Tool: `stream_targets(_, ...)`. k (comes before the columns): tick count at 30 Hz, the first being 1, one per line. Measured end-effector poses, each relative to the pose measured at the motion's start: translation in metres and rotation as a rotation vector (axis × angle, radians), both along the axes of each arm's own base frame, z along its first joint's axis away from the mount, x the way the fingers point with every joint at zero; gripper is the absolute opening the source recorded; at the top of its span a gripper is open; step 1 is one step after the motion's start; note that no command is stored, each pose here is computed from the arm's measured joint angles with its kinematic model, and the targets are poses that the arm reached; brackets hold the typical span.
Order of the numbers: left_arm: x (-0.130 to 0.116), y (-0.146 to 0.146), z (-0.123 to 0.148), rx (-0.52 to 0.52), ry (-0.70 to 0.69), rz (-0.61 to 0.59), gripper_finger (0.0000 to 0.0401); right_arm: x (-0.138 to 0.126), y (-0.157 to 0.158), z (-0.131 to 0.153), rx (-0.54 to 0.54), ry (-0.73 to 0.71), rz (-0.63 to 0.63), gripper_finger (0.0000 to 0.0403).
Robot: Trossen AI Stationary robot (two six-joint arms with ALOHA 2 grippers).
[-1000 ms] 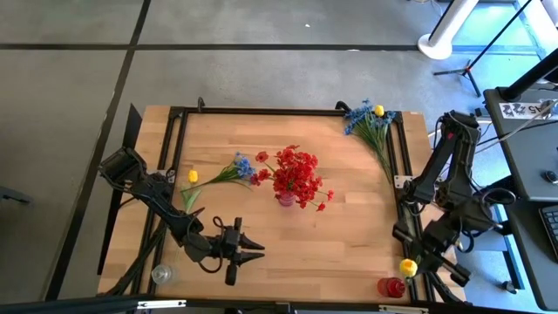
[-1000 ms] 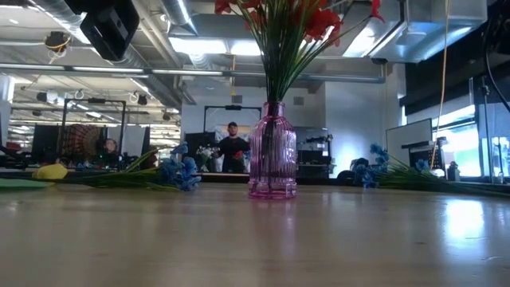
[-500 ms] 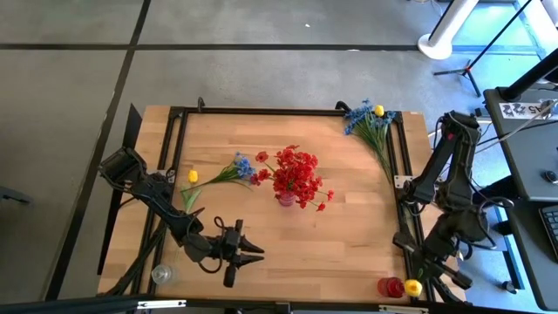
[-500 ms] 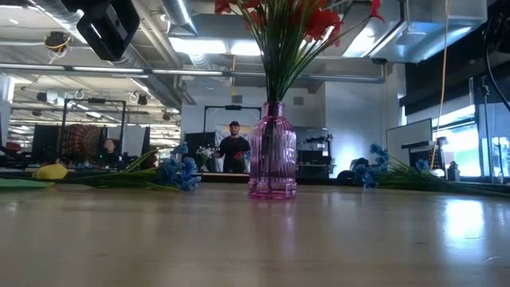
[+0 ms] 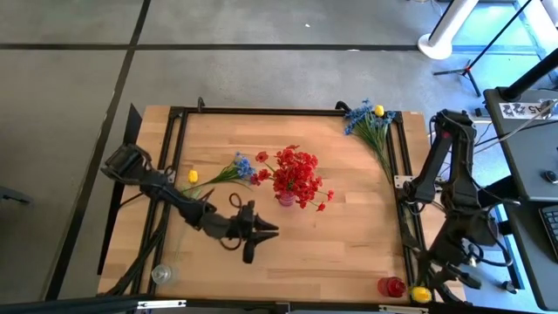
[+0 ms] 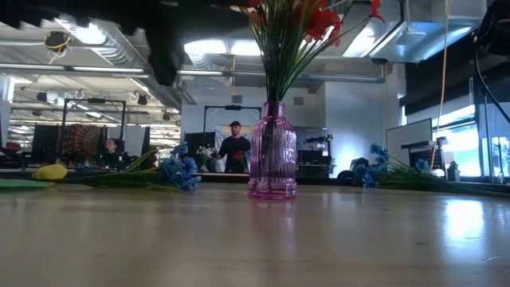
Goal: Sort flowers into vase by color
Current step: Put the bottom right yellow tulip into the red vase, then put the left yellow tulip into the red vase
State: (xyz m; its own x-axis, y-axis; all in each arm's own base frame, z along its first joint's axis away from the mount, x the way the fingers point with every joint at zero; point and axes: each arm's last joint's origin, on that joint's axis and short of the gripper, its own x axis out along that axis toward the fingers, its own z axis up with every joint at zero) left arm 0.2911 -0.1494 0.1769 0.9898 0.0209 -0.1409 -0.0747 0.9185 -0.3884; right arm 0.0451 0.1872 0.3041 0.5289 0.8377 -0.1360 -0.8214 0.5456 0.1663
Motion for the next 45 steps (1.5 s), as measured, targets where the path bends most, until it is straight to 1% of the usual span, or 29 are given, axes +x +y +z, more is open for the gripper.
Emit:
stream_targets(3, 0.005, 0.008, 0.0, 0.003, 0.005, -0.027, 0.008, -0.001, -0.008, 0.0, -0.003, 0.038, -0.012, 0.0138)
stream_targets(6, 0.005, 0.009, 0.003, 0.019, -0.004, -0.042, 0.008, -0.003, -0.019, 0.001, -0.016, 0.068, -0.007, 0.0166)
stream_targets(10, 0.005, 0.003, 0.021, 0.035, -0.063, -0.048, 0.008, -0.008, -0.04, 0.002, -0.028, 0.129, 0.006, 0.0189)
stream_targets(12, 0.004, -0.003, 0.032, 0.057, -0.093, -0.048, 0.008, -0.01, -0.052, 0.004, -0.004, 0.16, 0.012, 0.0195)
stream_targets(14, 0.0, -0.008, 0.037, 0.091, -0.056, -0.029, 0.008, -0.013, -0.064, 0.005, 0.024, 0.204, 0.021, 0.0199)
stream_targets(17, -0.011, -0.011, 0.038, 0.113, 0.077, 0.055, 0.008, -0.016, -0.081, 0.008, 0.09, 0.277, 0.012, 0.02)
stream_targets(18, -0.016, -0.011, 0.041, 0.106, 0.118, 0.089, 0.008, -0.017, -0.086, 0.009, 0.117, 0.297, 0.009, 0.02)
stream_targets(22, -0.032, 0.0, 0.049, 0.022, 0.274, 0.222, 0.008, -0.02, -0.1, 0.012, 0.185, 0.326, 0.009, 0.02)
stream_targets(24, -0.04, 0.009, 0.052, -0.005, 0.366, 0.291, 0.008, -0.021, -0.105, 0.013, 0.196, 0.32, 0.012, 0.02)
stream_targets(26, -0.047, 0.019, 0.053, -0.031, 0.466, 0.358, 0.008, -0.021, -0.108, 0.013, 0.183, 0.29, -0.004, 0.02)
stream_targets(29, -0.057, 0.036, 0.047, -0.097, 0.657, 0.471, 0.008, -0.018, -0.11, 0.01, 0.131, 0.217, -0.101, 0.02)
stream_targets(31, -0.063, 0.047, 0.042, -0.196, 0.757, 0.569, 0.008, -0.016, -0.112, 0.008, 0.094, 0.167, -0.201, 0.02)
stream_targets(33, -0.071, 0.056, 0.037, -0.305, 0.825, 0.699, 0.008, -0.014, -0.113, 0.006, 0.06, 0.127, -0.302, 0.02)
stream_targets(35, -0.083, 0.063, 0.032, -0.35, 0.95, 0.802, 0.008, -0.012, -0.115, 0.005, 0.044, 0.106, -0.381, 0.02)
stream_targets(38, -0.094, 0.068, 0.026, -0.418, 1.113, 0.889, 0.008, -0.01, -0.118, 0.005, 0.041, 0.076, -0.487, 0.02)
stream_targets(40, -0.1, 0.074, 0.021, -0.468, 1.185, 0.952, 0.008, -0.01, -0.119, 0.005, 0.044, 0.066, -0.527, 0.02)
stream_targets(42, -0.102, 0.08, 0.014, -0.541, 1.22, 1.008, 0.008, -0.009, -0.12, 0.005, 0.044, 0.057, -0.559, 0.02)
stream_targets(45, -0.109, 0.094, -0.002, -0.628, 1.295, 1.096, 0.008, -0.009, -0.121, 0.005, 0.045, 0.048, -0.59, 0.02)
